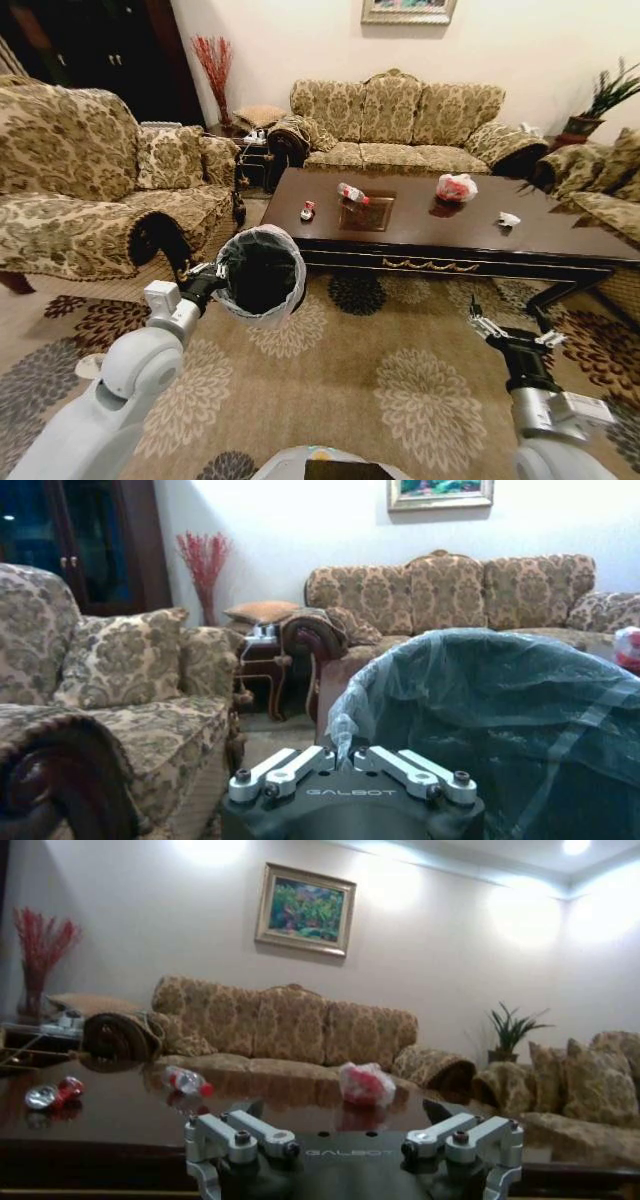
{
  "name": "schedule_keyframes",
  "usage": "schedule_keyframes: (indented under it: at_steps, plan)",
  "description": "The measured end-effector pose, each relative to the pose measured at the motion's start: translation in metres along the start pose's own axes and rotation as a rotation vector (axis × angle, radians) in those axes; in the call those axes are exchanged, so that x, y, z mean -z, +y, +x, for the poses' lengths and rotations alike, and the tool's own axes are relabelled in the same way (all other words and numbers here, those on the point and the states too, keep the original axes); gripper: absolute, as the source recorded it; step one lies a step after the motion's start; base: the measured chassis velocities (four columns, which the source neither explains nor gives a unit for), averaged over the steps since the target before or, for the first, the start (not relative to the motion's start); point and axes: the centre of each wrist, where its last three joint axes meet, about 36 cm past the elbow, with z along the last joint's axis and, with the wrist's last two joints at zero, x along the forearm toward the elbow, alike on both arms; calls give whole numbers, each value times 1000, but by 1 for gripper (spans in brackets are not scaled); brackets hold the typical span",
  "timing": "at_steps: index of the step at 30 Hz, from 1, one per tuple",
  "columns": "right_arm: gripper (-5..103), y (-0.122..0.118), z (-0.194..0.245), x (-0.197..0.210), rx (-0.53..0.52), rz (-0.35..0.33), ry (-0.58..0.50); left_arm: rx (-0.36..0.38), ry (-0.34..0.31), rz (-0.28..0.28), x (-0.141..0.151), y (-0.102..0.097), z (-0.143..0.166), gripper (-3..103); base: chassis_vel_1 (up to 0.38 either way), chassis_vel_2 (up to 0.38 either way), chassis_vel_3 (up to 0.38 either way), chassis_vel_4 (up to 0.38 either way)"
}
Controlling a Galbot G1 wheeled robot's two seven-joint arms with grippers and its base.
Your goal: Move to the front of the table and place the trash on the table into the trash bin.
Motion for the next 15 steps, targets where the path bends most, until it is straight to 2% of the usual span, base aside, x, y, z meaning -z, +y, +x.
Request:
schedule_keyframes:
  at_steps: [15]
  plan:
    - [100, 0, 3, 1, -2, 0, 3, -16, 11, 1, -4, -9, 6, 4, 0, 0, 0, 0]
